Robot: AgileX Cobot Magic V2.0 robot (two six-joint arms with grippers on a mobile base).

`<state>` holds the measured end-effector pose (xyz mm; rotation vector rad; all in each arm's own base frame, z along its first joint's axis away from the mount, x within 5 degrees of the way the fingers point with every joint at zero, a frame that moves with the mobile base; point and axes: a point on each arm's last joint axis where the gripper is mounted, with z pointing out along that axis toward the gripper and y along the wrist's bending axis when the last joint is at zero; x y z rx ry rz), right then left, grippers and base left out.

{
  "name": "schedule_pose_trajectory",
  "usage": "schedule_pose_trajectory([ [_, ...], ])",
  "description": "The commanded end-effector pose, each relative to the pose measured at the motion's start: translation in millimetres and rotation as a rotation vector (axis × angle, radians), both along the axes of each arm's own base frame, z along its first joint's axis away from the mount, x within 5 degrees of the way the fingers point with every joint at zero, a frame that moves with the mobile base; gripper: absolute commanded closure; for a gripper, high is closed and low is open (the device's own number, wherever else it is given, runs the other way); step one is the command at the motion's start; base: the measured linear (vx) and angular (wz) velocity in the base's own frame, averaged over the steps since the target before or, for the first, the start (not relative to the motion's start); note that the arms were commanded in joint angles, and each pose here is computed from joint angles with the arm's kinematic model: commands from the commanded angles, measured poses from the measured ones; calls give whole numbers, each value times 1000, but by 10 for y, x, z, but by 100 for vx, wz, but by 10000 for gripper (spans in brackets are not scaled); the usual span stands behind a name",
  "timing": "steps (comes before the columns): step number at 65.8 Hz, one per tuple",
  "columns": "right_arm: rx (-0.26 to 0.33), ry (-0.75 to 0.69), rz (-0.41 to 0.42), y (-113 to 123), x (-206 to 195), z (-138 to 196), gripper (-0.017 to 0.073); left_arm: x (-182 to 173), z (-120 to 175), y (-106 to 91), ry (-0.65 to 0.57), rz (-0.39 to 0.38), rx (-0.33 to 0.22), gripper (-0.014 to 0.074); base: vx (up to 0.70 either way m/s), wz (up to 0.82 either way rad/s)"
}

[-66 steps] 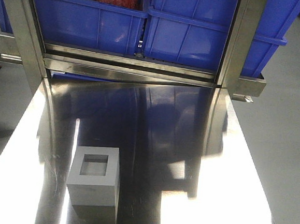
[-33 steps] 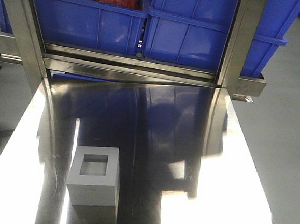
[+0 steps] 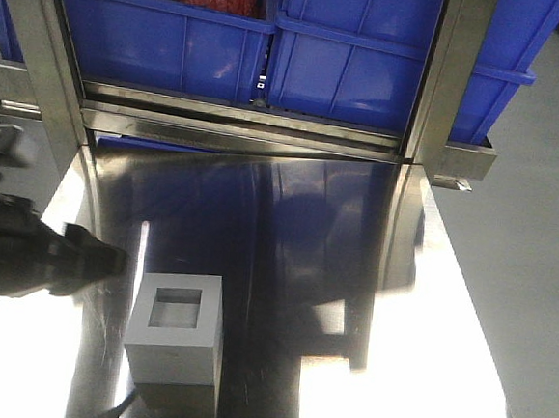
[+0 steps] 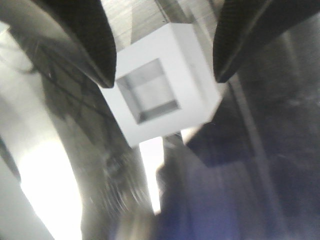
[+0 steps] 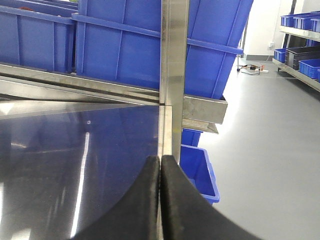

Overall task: Sort gray base to blue bin
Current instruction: 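Lower the left gripper onto the gray square block and close it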

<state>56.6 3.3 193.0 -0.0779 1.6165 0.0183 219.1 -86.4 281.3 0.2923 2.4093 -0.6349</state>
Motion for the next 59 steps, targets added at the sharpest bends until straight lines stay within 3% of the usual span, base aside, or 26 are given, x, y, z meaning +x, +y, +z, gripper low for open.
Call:
schedule_pose_trajectory([
  [1, -11, -76, 2, 1, -2, 30, 568, 86, 58, -142, -59, -5, 0, 176, 0, 0],
  [26, -11, -76, 2, 1, -2, 30, 568, 224, -186, -275, 0, 106, 114, 176, 0, 0],
  [42, -11, -76, 2, 1, -2, 30, 568, 310, -220, -477, 33, 72, 126, 176, 0, 0],
  [59, -11, -76, 2, 1, -2, 30, 568, 448, -253, -547, 102, 83, 177, 176, 0, 0],
])
